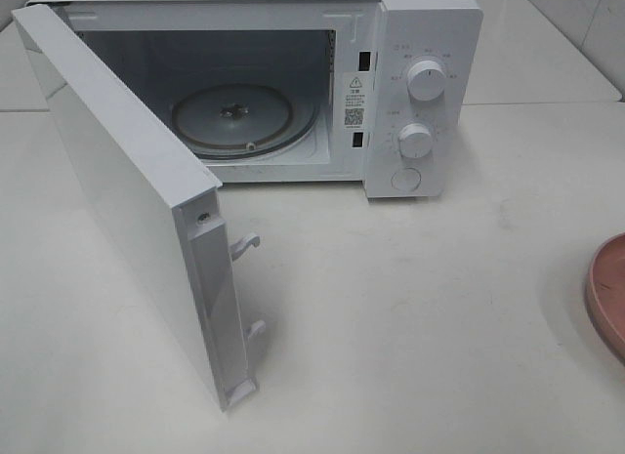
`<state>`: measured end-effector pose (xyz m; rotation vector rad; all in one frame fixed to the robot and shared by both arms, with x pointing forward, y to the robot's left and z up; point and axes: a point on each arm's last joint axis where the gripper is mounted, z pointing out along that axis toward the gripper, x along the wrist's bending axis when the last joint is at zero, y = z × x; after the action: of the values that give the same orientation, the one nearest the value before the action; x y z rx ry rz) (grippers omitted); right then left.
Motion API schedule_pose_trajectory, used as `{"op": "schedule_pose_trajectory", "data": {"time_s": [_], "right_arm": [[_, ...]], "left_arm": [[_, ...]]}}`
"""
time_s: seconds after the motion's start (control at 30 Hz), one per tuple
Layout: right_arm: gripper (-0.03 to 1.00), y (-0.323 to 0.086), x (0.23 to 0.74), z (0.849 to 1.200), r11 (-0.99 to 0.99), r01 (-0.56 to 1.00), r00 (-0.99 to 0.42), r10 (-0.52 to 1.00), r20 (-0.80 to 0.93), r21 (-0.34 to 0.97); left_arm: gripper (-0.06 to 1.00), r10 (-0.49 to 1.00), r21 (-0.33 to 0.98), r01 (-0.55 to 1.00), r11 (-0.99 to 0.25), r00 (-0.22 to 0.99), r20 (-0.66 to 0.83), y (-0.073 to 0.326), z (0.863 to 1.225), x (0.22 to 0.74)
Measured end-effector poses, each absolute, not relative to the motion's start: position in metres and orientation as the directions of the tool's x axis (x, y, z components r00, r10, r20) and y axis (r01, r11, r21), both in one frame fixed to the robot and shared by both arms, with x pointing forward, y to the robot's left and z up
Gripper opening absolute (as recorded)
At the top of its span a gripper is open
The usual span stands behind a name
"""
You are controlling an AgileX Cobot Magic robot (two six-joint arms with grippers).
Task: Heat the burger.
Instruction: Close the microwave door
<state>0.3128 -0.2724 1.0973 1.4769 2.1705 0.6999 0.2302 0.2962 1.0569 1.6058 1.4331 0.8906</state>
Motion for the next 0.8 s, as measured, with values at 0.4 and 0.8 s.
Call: {"op": "schedule_pose_trajectory", "data": {"time_s": [0.4,0.8], "right_arm": [[0.73,-0.293,0.287,1.066,0.182,0.711,-0.2,0.978,-0.052,0.68],[0.73,-0.302,0.266,1.047,0.091,0.657,-0.089,0.995,-0.043,0.749]], "left_arm": [[0.98,0.993,0.897,0.438,-0.049,0.114,-0.002,0.296,1.057,0.23],[0.98,0.993,0.897,0.438,-0.049,0.114,-0.002,0.296,1.057,0.23]]}}
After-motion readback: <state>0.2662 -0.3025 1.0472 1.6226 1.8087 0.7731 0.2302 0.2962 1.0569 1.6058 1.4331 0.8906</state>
